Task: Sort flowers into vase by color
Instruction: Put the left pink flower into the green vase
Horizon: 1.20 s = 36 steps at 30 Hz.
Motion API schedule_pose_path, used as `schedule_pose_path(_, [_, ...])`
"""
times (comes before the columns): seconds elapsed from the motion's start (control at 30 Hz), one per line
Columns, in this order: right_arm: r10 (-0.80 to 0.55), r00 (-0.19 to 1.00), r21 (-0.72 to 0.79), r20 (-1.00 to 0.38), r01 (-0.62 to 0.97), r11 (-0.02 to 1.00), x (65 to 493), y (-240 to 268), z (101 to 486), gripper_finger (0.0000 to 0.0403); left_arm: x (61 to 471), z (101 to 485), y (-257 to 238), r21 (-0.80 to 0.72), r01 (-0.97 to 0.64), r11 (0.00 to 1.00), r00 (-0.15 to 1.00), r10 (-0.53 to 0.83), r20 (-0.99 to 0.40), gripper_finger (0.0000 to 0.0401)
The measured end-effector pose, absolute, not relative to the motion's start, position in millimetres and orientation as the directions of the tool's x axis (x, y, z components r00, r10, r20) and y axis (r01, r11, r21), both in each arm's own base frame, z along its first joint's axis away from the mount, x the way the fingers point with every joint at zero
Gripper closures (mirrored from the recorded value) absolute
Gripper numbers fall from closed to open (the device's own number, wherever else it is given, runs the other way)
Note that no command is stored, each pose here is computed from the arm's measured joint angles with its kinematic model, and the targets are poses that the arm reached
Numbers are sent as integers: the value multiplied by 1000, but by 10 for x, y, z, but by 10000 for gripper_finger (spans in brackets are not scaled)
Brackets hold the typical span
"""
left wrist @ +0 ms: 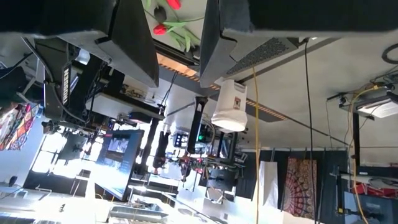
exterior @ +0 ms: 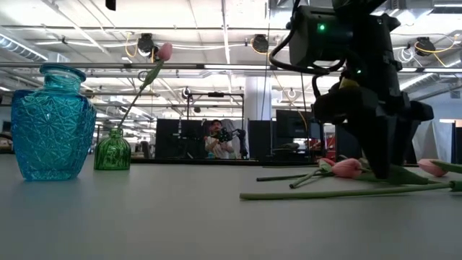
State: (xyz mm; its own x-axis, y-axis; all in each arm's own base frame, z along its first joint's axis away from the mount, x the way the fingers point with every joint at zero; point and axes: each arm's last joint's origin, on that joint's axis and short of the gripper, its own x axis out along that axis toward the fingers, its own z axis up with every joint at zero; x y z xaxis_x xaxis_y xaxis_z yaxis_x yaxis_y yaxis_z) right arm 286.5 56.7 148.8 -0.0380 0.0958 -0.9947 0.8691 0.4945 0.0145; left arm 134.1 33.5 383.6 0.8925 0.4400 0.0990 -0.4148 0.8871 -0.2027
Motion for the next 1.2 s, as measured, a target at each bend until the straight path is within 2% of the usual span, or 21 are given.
schedule_pose_path(0.43, [95, -44, 9, -995, 869, 494, 2859, 565, 1489, 395, 1341, 3834, 335, -203, -414, 887, 893, 439, 98, 278])
schedule_pose_path(0.93, [95, -40, 12, -995, 869, 494, 2858, 564, 1499, 401, 1342, 3830, 335, -202, -413, 888, 894, 438, 94, 278])
schedule_pose_path(1.2, [104, -2, 50, -995, 869, 492, 2825, 555, 1630, 402, 1342, 3827, 334, -202, -414, 888, 894, 438, 91, 278])
